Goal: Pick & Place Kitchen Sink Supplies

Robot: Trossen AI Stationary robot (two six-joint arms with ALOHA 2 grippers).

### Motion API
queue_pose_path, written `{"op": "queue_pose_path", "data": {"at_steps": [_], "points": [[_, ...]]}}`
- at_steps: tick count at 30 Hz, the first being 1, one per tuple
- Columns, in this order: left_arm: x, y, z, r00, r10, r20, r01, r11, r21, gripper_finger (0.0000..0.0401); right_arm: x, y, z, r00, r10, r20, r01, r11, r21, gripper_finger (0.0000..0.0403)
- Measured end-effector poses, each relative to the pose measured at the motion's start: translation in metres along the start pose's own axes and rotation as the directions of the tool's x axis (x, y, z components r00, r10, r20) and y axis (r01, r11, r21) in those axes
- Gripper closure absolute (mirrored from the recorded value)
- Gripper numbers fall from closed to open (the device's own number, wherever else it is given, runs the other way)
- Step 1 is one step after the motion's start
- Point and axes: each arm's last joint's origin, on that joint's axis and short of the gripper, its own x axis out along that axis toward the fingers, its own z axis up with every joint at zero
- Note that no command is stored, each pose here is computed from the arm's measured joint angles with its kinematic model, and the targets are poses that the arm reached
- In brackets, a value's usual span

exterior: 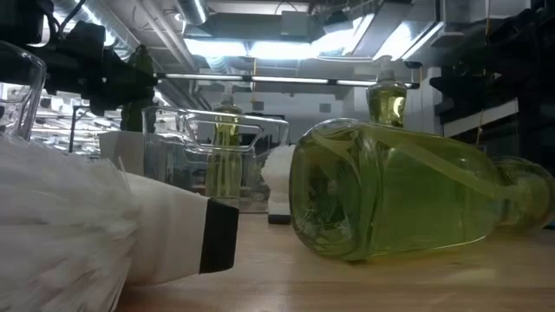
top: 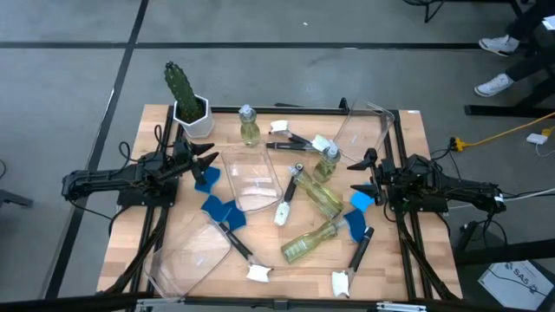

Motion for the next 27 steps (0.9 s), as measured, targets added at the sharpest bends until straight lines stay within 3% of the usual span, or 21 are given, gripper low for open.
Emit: {"op": "queue_pose_path", "data": {"at_steps": [2,4,8,10,13,18,21,23,25,27], "points": [[0.0,0.0,-0.0001,1.0,0.0,-0.001,0.0,1.0,0.0,0.021,0.0,-0.0008,0.0,1.0,-0.025,0.004,0.025,0.993,0.114,0.0089],[0.0,0.0,-0.0001,1.0,0.0,0.0,0.0,1.0,0.0,0.021,0.0,-0.0008,0.0,1.0,-0.027,0.003,0.025,0.958,0.287,0.0089],[0.0,0.0,-0.0001,1.0,-0.001,0.0,0.001,1.0,0.0,0.0211,0.0,-0.0016,-0.0005,0.999,-0.053,0.0,0.043,0.811,0.583,0.0089],[0.0,0.0,-0.0001,1.0,0.0,-0.001,0.0,1.0,0.0,0.0211,-0.0001,-0.0023,-0.0003,0.997,-0.079,0.005,0.056,0.743,0.667,0.0089],[0.0,0.0,-0.0001,1.0,0.0,0.0,0.0,1.0,0.0,0.021,-0.0002,-0.0033,-0.0002,0.994,-0.11,0.009,0.072,0.704,0.707,0.0089],[0.0,0.0,-0.0001,1.0,0.0,0.0,0.0,1.0,0.0,0.0211,-0.0002,-0.0034,0.0001,0.993,-0.116,0.014,0.071,0.693,0.718,0.0089],[0.0,0.0,-0.0001,1.0,0.0,-0.001,0.0,1.0,0.0,0.0211,-0.0002,-0.0032,0.0011,0.993,-0.114,0.024,0.056,0.649,0.759,0.0089],[0.0,-0.0001,0.0,1.0,-0.001,0.0,0.001,1.0,0.0,0.021,-0.0002,-0.0032,0.0016,0.993,-0.113,0.029,0.051,0.646,0.761,0.0089],[0.0,0.0,-0.0001,1.0,0.0,0.0,0.0,1.0,0.0,0.021,-0.0003,-0.0028,0.0044,0.992,-0.11,0.057,0.034,0.687,0.726,0.0089],[0.0,0.0,0.0,1.0,0.0,-0.001,0.0,1.0,0.0,0.021,-0.0002,-0.0026,0.0086,0.988,-0.118,0.097,0.026,0.757,0.652,0.0089]]}}
